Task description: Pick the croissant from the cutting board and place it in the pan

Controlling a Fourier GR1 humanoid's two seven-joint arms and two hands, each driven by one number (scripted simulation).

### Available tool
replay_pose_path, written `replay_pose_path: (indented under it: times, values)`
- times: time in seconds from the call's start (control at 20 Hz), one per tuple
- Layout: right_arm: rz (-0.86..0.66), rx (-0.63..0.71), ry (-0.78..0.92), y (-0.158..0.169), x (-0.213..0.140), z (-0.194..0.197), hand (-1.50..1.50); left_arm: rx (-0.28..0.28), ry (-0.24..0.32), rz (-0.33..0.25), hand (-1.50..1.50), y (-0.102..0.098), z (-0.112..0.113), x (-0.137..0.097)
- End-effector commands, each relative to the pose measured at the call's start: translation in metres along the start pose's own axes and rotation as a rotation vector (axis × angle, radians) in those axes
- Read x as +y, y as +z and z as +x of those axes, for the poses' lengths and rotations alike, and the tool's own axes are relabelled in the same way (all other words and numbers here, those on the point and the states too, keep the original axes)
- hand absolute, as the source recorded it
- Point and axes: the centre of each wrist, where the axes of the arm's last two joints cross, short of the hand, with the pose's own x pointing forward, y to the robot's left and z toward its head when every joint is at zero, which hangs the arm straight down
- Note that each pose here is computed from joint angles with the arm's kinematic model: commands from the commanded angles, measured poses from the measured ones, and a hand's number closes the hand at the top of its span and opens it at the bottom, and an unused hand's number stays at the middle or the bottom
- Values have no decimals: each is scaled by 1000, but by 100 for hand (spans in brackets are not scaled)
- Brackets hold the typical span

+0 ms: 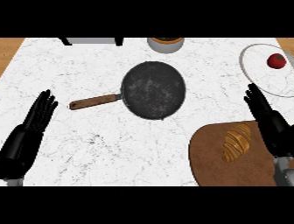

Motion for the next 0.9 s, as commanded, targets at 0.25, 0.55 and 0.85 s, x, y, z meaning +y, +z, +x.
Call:
replay_pose_path:
  times: [0.25,0.55,0.85]
  values:
    - [-882,-90,-124,0,-63,18,-150,239,-274,171,0,22,-25,45]
    - [-1315,382,-116,69,-46,-60,-150,343,-248,149,0,42,-40,30]
    - [-1183,608,174,133,-26,-77,-150,323,-251,102,0,24,-28,16]
